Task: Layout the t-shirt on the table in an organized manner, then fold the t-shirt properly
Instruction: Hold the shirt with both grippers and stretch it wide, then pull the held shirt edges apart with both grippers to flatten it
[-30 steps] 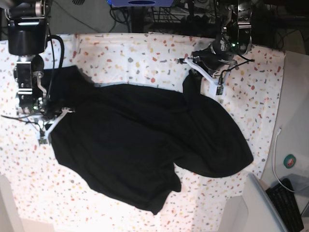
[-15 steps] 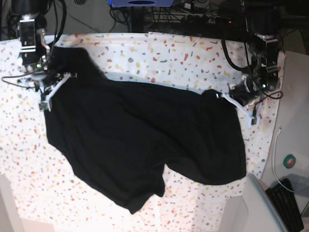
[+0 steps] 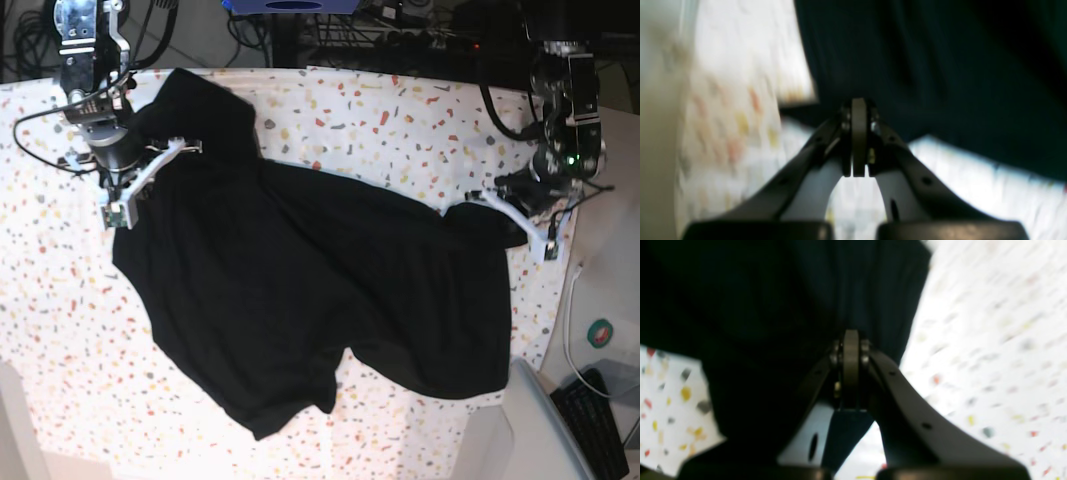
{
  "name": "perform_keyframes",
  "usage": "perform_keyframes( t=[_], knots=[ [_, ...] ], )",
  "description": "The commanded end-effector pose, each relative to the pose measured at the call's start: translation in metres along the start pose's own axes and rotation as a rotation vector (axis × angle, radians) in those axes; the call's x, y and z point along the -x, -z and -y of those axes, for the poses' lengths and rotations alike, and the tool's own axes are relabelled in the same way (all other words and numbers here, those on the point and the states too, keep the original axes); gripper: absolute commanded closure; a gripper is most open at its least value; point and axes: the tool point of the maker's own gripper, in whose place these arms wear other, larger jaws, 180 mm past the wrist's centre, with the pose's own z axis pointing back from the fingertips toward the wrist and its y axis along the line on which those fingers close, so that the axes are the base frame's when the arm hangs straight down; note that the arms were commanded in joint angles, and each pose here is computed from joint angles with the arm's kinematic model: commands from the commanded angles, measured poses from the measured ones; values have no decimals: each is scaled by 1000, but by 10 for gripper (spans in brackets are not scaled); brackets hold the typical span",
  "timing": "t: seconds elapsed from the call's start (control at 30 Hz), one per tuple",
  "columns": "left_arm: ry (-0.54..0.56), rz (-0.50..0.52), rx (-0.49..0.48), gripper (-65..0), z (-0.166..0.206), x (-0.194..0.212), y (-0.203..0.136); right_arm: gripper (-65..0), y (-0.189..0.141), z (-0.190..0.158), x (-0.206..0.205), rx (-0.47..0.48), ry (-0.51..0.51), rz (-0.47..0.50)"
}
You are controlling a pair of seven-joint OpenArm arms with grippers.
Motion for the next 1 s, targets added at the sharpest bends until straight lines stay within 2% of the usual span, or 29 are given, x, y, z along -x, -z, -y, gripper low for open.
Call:
perform_keyframes(
  t=[0.0,0.2,0.27,0.33,0.4,0.47,0.57,0.77,0.93,0.97],
  knots=[
    [-24,94,-31,0,-11,-24,-12,0,2,4,-20,8,-4,65],
    [-183,133,-155,-13,-52,-4,-44,0,11,1,-7,-11,17,25],
    [-241,145,-154,-143,-60,-2,-46,0,11,-3,-6,-42,61,28],
    [-363,160,-124,-288,-68,2,-45,0,11,-6,-8,-70,100,34],
    [-478,183,-73,-431,-77,-2,-40,-74,11,-8,-8,-78,108,35],
    [-545,183,-24,-517,-81,-6,-31,-152,11,-9,-8,-81,106,35],
    [-572,164,-10,-530,-88,-12,-13,-206,10,-9,-7,-81,106,32],
    [-459,109,-68,-530,-90,-33,21,-204,9,-8,-1,-78,109,21],
    [-345,66,-55,-528,-67,-50,43,-203,9,-8,-1,-77,109,20],
    [-336,53,-56,-512,-65,-49,48,-203,9,-8,0,-77,110,18]
  ],
)
